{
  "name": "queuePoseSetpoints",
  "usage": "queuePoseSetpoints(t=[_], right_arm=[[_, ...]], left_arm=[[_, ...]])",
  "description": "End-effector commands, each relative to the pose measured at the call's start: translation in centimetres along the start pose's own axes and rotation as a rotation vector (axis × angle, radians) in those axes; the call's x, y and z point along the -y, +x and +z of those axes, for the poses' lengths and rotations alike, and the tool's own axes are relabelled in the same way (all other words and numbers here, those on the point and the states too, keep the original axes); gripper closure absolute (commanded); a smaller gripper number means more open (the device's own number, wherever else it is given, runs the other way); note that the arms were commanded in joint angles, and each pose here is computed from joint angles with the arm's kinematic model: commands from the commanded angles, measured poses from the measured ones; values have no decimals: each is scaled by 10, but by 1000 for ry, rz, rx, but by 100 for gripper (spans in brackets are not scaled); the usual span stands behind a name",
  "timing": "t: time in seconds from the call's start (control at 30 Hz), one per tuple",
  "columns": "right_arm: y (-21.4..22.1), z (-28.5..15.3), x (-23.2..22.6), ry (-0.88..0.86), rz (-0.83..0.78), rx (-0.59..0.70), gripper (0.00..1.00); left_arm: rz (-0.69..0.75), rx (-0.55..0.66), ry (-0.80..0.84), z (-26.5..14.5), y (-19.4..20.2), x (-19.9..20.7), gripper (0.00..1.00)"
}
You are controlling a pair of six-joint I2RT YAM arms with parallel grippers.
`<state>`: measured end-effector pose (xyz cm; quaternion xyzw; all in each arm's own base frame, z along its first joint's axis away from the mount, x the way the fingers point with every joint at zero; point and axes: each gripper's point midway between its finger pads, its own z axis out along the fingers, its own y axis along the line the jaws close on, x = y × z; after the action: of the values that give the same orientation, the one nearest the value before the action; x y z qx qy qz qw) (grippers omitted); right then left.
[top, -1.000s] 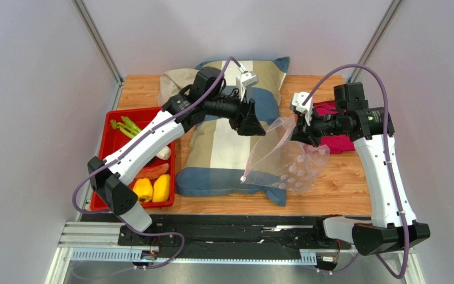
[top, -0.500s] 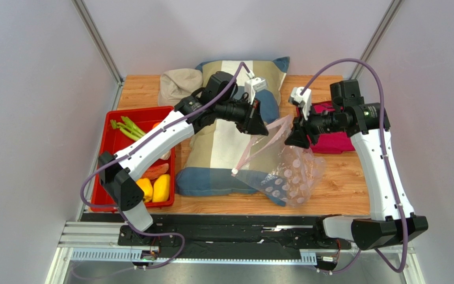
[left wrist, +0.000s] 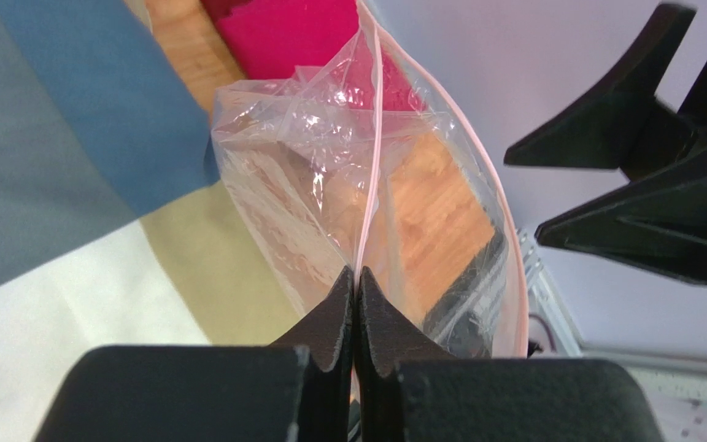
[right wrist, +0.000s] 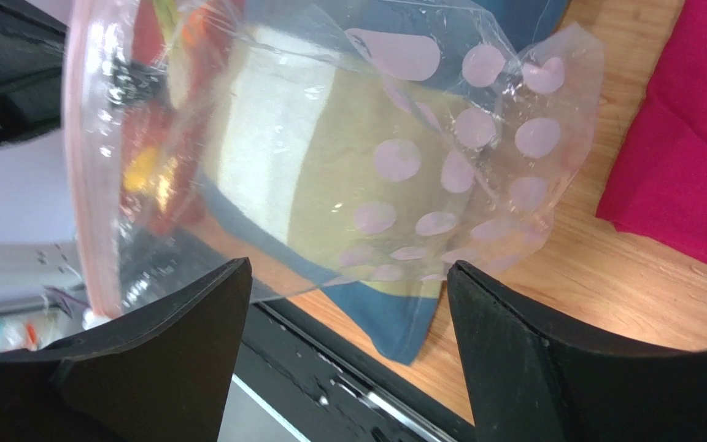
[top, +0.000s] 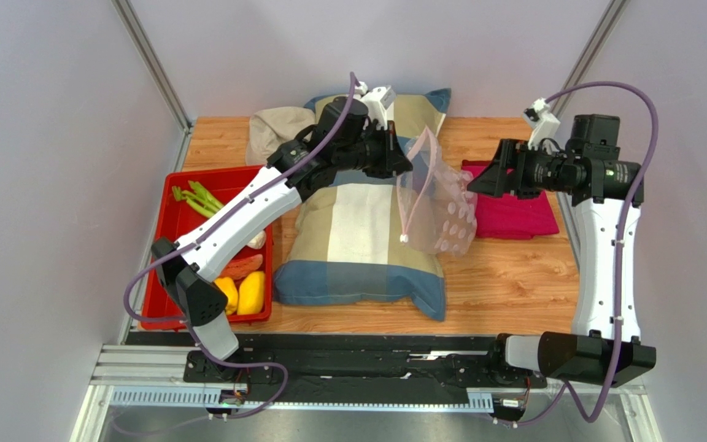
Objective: Place the food in the zip-top bag and seal the zipper
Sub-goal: Pick up the zipper food storage bag at the corner of the board.
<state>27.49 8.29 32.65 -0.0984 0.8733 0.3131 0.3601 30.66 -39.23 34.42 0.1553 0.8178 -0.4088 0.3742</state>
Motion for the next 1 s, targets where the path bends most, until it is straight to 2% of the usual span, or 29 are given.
queuePoseSetpoints(t=[0.0,0.03,0.13,0.27,0.37,0.57,0.7,0.77,0.8,0.87,0.9,0.97], right_arm=[[-43,-31,-43,-67,65,207,19],[-45,-37,-50,-73,61,231,20],[-55,-45,-59,-75,67,278,19],[-62,-47,-48,21,71,311,21],[-59,-41,-39,64,60,289,24],[-46,-26,-18,179,-12,231,37],[-33,-17,-5,209,1,170,62],[-31,-14,-6,189,3,164,67],[-30,-13,-7,179,4,161,83],[-29,-12,-9,168,4,158,96],[-27,-12,-9,169,6,153,100],[-23,-14,-13,154,-1,149,100]], left_arm=[[-25,109,-29,16,-28,23,100],[-1,154,-45,14,-40,29,100],[88,206,-75,17,-46,45,100],[194,236,-106,23,-43,58,100],[239,245,-114,27,-41,63,100],[259,237,-106,30,-36,68,100],[268,206,-59,30,-27,73,100],[274,205,-28,29,-26,78,100],[279,185,-1,31,-20,81,100],[291,168,24,29,-16,83,100],[297,142,46,31,-8,85,100],[314,132,80,24,-5,89,100]])
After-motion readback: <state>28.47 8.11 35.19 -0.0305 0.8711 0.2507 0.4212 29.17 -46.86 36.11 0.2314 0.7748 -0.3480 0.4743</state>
